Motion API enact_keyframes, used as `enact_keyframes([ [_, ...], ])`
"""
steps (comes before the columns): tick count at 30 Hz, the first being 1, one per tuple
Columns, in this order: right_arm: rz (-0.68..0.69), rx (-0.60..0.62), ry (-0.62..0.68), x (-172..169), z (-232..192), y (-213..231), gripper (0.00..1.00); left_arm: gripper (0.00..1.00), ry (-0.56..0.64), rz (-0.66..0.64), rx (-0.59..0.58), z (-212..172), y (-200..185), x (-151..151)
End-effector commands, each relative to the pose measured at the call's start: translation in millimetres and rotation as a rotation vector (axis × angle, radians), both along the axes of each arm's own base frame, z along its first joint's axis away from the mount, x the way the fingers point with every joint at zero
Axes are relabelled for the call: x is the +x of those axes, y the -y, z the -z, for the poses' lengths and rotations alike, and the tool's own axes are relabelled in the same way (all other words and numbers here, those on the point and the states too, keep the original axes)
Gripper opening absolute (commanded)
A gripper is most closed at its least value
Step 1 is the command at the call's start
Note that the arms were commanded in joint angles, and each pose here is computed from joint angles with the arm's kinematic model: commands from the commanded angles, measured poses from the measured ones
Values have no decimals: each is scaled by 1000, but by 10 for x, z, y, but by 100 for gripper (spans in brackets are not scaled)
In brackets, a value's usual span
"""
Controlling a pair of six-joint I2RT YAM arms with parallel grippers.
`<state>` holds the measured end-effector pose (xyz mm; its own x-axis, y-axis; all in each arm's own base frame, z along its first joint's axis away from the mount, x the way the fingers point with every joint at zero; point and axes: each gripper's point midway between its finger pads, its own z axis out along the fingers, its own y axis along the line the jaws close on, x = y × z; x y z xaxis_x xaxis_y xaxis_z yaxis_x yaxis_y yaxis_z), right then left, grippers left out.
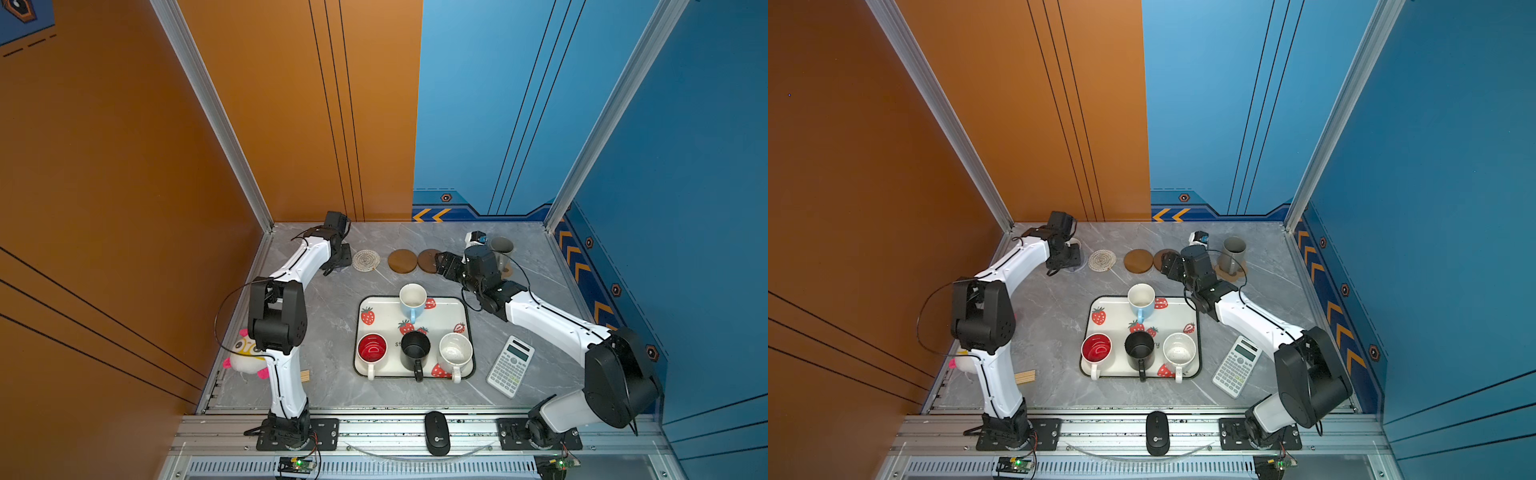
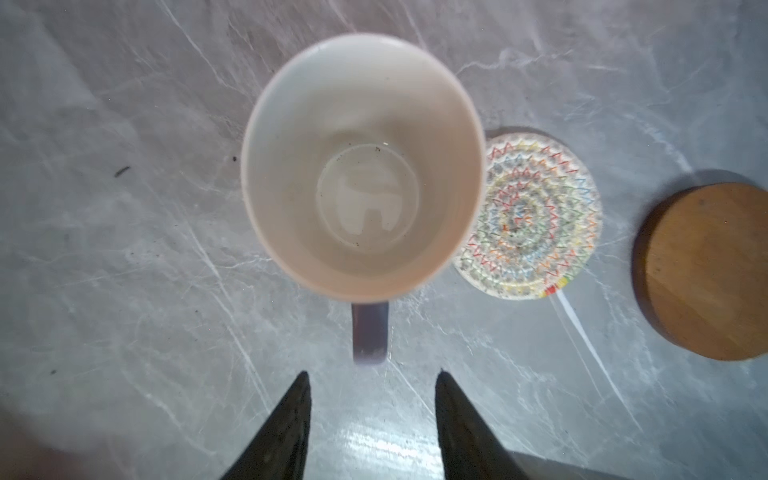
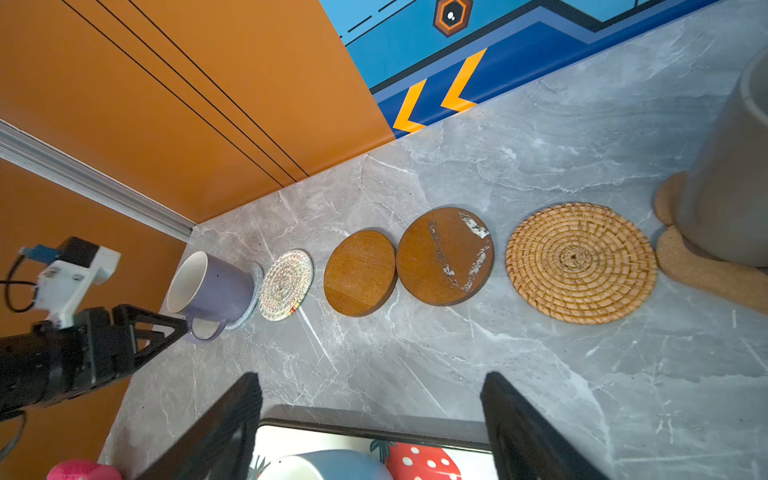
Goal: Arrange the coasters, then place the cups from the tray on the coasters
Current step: 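Raise the left gripper off the lilac mug while the right gripper moves over the tray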
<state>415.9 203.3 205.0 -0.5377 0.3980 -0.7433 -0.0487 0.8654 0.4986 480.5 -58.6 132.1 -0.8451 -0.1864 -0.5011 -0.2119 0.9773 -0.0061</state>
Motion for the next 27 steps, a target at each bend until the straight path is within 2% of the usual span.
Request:
enact_keyframes([
  [1, -18, 26, 37, -61, -201, -42, 82, 51, 103, 21, 115, -386, 92, -156],
  [7, -31, 22, 43, -110, -279, -84, 82, 58, 341, 145, 115, -914, 610, -471],
  [13, -51, -31, 58, -218, -435, -144, 82, 65, 583, 297, -19, -1297, 1011, -838],
  [16, -69, -85, 45, -287, -463, -193, 82, 71, 709, 329, -88, -1527, 1106, -960],
  [20, -82, -146, 42, -369, -530, -245, 82, 78, 761, 373, -133, -1564, 1168, -1081],
  [27, -76, -226, 73, -482, -709, -270, 82, 85, 776, 477, -124, -1626, 1305, -1201],
])
